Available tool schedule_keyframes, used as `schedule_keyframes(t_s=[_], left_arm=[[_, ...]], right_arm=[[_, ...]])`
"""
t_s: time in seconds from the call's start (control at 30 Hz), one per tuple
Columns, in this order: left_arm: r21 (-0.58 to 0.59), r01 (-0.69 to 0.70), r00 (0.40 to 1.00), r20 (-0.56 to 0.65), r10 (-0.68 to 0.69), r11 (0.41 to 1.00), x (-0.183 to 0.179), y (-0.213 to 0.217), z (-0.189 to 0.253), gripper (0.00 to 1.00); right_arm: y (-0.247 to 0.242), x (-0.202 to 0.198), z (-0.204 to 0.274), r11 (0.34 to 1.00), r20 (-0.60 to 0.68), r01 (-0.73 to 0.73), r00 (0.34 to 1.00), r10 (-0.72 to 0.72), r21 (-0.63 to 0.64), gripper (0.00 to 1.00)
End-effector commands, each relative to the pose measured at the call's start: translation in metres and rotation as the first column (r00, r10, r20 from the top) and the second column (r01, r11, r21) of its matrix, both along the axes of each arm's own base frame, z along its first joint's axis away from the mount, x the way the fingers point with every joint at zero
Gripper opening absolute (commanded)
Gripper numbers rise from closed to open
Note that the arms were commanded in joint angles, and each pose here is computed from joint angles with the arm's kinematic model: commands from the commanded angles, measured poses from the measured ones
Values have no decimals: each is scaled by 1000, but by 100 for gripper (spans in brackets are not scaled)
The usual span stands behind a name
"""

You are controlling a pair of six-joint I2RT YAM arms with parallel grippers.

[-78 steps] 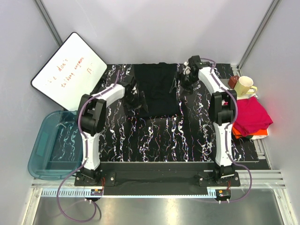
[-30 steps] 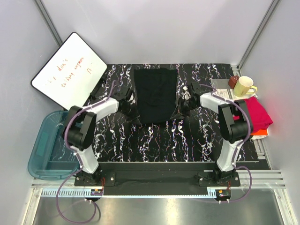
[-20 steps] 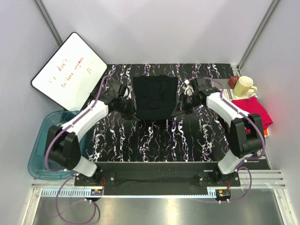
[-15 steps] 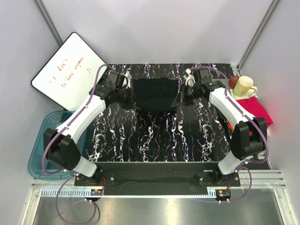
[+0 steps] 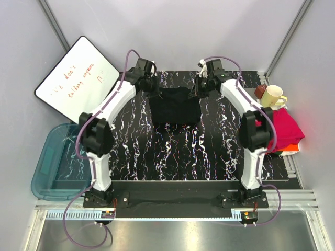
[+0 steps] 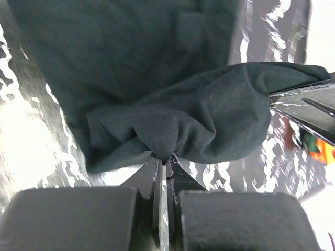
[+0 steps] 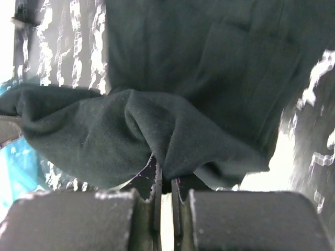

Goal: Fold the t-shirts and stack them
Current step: Fold the long partially folded tshirt into a neat square

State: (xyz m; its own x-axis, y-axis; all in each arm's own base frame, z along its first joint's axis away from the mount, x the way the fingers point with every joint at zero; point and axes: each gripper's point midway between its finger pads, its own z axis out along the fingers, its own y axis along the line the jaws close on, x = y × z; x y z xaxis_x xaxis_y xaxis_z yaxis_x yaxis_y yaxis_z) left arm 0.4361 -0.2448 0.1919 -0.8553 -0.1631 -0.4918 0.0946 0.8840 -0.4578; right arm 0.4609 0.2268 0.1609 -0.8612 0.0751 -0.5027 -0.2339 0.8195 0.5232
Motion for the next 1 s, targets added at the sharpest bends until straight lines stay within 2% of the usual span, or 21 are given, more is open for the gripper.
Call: schedule_keyframes(t_s=[0.0,0.07,0.2,0.23,0.27,0.3,0.33,0.37,0.4,0.43,0.5,0.53,0.57,0.63,0.67,0.73,0.8,0.83,0.9,0.93,0.97], left_arm=[[2,-65,995,70,65,998,45,8,6,0],[-3,-89,994,64,89,996,58,11,0,0],[-12,-137,989,48,138,990,80,25,-12,0],[-11,-150,987,49,150,989,83,27,-13,0],[-12,-165,985,48,166,986,89,32,-18,0],[-17,-167,985,49,168,986,92,34,-19,0],[-30,-170,983,62,171,985,98,35,-14,0],[-27,-178,983,44,179,984,103,38,-25,2],[-43,-174,984,36,175,984,106,38,-27,31],[-64,-167,984,49,170,984,113,36,-21,53],[-80,-165,986,23,168,983,117,39,-30,89],[-87,-163,986,29,166,983,117,41,-26,99],[-85,-151,987,37,155,985,115,43,-22,99],[-85,-130,990,52,135,988,103,45,-8,99],[-84,-115,991,60,120,990,98,45,-3,99],[-87,-99,994,43,103,991,81,47,0,99],[-86,-95,995,14,96,992,69,48,-6,99],[-79,-101,995,-24,99,992,60,51,-18,99],[-85,-101,993,-74,95,991,50,49,-31,99],[-82,-105,989,-116,95,991,43,50,-45,99],[-91,-109,986,-136,96,990,41,48,-50,96]], right_arm=[[3,57,-2,1000,116,1,993,1,-15,1],[8,75,7,1000,149,-4,989,2,9,2],[13,103,-18,999,121,10,993,-13,30,3],[16,112,-5,999,156,7,988,-14,45,4],[19,117,-23,999,132,6,991,-12,46,4],[20,122,-26,999,132,11,991,-18,53,6],[21,131,-17,998,162,21,986,-31,64,14],[21,137,-34,997,142,42,989,-50,58,18],[20,142,-37,997,144,60,987,-68,56,25],[15,152,-35,993,165,106,980,-111,43,45],[11,158,-46,985,140,165,976,-169,41,63],[8,160,-46,981,142,189,971,-192,35,82],[8,159,-37,981,148,191,969,-196,43,91],[7,155,-29,981,150,187,970,-192,44,98],[6,152,-9,982,176,184,966,-190,50,100],[3,143,-5,982,166,183,968,-187,36,100],[0,132,19,983,185,179,965,-184,42,100],[-3,124,12,983,155,182,971,-185,32,100],[-4,113,29,981,155,186,969,-191,46,100],[-2,105,23,984,124,173,976,-178,54,97],[1,102,27,984,116,165,978,-172,73,88]])
